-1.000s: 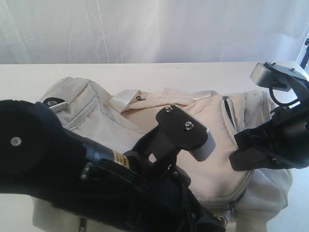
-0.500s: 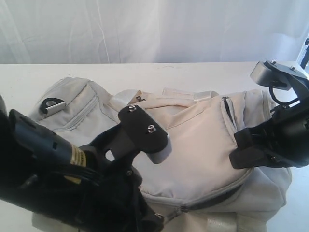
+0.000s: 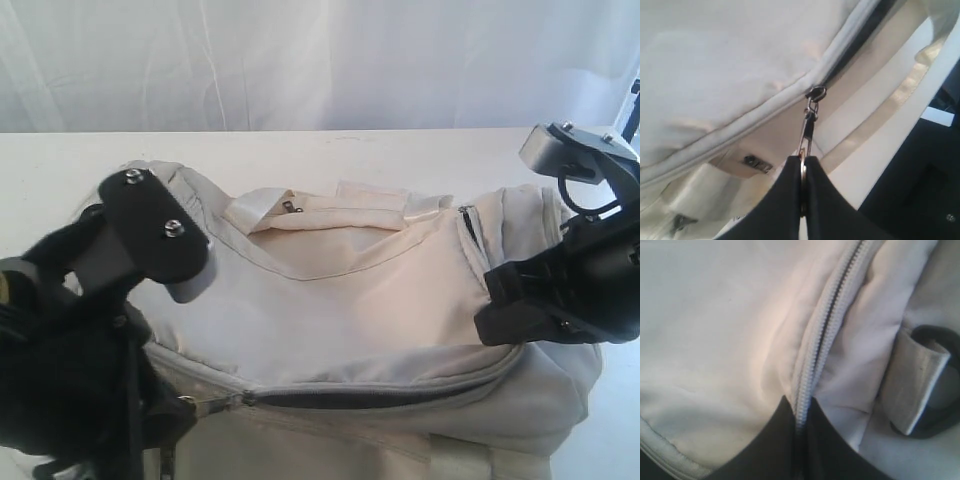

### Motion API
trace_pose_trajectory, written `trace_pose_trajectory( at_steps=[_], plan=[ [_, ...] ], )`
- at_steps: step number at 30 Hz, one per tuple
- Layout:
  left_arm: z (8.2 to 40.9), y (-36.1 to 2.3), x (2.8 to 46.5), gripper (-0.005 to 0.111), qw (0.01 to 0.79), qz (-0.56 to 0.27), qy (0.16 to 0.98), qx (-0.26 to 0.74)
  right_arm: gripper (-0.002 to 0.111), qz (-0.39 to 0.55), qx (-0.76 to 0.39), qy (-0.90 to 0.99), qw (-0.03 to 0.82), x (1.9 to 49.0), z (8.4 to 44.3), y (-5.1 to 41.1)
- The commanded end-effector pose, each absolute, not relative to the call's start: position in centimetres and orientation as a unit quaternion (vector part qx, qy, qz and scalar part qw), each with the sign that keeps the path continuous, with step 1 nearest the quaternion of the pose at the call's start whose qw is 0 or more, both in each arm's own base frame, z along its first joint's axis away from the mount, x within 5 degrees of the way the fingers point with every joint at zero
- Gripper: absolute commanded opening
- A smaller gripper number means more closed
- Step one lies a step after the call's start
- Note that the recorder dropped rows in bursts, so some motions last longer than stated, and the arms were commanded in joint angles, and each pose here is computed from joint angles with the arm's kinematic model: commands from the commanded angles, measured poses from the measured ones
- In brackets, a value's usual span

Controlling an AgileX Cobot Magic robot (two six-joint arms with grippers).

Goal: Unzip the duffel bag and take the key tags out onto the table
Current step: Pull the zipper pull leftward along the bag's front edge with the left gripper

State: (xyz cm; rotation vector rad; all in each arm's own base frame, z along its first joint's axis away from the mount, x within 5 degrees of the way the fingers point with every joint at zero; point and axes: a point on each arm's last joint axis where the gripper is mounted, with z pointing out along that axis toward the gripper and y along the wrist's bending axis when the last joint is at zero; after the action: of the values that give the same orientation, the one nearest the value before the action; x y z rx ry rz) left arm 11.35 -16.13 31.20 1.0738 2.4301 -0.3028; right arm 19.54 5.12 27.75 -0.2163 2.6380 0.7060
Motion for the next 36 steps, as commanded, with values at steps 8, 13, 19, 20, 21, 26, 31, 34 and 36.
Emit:
trace_pose_trajectory(
  at_steps=[8, 13, 19, 20, 21, 26, 31, 34, 36],
  plan=[
    [32.4, -11.5, 9.9, 0.0, 0.221, -0.023, 0.908, 0.355, 0.0, 0.238, -0.09, 0.947, 0.195, 19.4, 27.5, 4.9],
    [31.0, -9.5, 9.5, 0.0, 0.239, 0.009, 0.918, 0.318, 0.0, 0.238, -0.09, 0.947, 0.195, 19.4, 27.5, 4.9],
    [30.8, -7.6, 9.2, 0.0, 0.284, 0.023, 0.916, 0.282, 0.0, 0.234, -0.091, 0.948, 0.196, 19.5, 27.5, 4.9],
    [31.0, -7.4, 9.1, 0.0, 0.29, 0.022, 0.915, 0.281, 0.0, 0.234, -0.091, 0.948, 0.196, 19.5, 27.5, 4.9],
    [31.1, -7.2, 9.0, 0.0, 0.297, 0.019, 0.913, 0.28, 0.0, 0.234, -0.091, 0.948, 0.196, 19.5, 27.5, 4.9],
    [31.2, -7.2, 8.9, 0.0, 0.301, 0.011, 0.912, 0.28, 0.0, 0.232, -0.091, 0.947, 0.201, 19.6, 27.5, 4.9],
    [31.2, -7.3, 8.8, 0.0, 0.297, 0.001, 0.912, 0.282, 0.0, 0.23, -0.101, 0.944, 0.215, 19.5, 27.9, 4.9],
    [31.2, -7.3, 8.7, 0.0, 0.296, -0.001, 0.913, 0.282, 0.0, 0.226, -0.105, 0.939, 0.237, 19.6, 28.8, 4.8],
    [31.2, -7.3, 8.7, 0.0, 0.295, 0.0, 0.913, 0.282, 0.002, 0.227, -0.109, 0.937, 0.241, 19.7, 29.3, 4.9]
  ],
)
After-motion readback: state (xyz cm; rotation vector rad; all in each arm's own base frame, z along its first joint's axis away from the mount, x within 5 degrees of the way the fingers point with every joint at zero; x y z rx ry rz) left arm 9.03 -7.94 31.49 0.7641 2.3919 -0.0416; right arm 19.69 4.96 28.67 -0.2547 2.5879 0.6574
